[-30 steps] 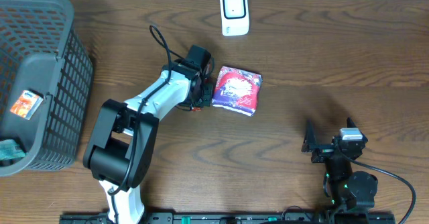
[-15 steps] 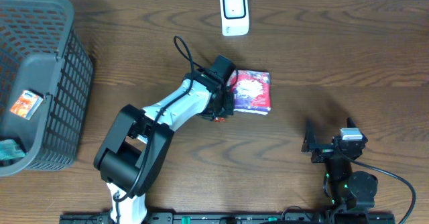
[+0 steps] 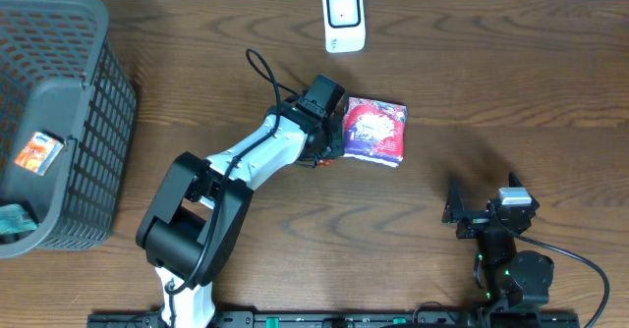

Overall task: Scan the item barcode
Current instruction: 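Place the red snack bar beside the pad pack and release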

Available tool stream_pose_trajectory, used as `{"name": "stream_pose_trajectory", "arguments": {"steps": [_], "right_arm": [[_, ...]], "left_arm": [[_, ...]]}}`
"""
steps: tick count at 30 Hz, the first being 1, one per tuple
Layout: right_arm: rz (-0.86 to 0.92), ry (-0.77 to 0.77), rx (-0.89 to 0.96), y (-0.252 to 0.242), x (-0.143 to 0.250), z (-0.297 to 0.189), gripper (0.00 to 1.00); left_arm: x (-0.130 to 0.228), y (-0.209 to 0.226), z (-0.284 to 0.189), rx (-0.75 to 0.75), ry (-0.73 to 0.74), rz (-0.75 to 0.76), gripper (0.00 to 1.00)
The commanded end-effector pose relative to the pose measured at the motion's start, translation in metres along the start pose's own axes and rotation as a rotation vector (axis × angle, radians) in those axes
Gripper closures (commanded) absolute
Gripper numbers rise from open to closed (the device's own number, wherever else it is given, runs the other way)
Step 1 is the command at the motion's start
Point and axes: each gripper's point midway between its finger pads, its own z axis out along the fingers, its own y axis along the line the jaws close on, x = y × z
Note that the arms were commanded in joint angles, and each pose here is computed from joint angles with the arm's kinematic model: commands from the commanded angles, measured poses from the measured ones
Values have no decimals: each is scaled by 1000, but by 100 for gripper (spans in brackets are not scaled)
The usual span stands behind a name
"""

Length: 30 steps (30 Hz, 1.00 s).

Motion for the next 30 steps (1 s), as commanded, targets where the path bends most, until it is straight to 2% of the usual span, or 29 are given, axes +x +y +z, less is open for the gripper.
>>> {"name": "stream_pose_trajectory", "arguments": {"steps": [1,5,7,10,11,15,17,19,23,26,30], "right_arm": [[17,-5,0,0,0,0,1],[18,-5,0,0,0,0,1],[18,-5,0,0,0,0,1],[18,-5,0,0,0,0,1],[17,-5,0,0,0,0,1],[18,-5,0,0,0,0,1],[18,-5,0,0,0,0,1],[18,-5,0,0,0,0,1],[18,-5,0,0,0,0,1],[18,-5,0,0,0,0,1],[18,-5,0,0,0,0,1]], "left_arm": [[-16,17,-5,-100,-69,59,92],[-14,18,-4,-104,-60,75,92],[-15,17,-4,-101,-65,75,83],[-20,18,-7,-97,-78,67,40],[-23,18,-10,-95,-84,64,32],[-48,12,-41,-64,-163,92,30],[-63,9,-66,-42,-224,115,23],[-80,5,-98,-18,-303,137,19],[-109,10,-169,19,-467,121,16],[-127,35,-226,-2,-608,57,13],[-141,94,-291,-108,-774,-70,8]]}}
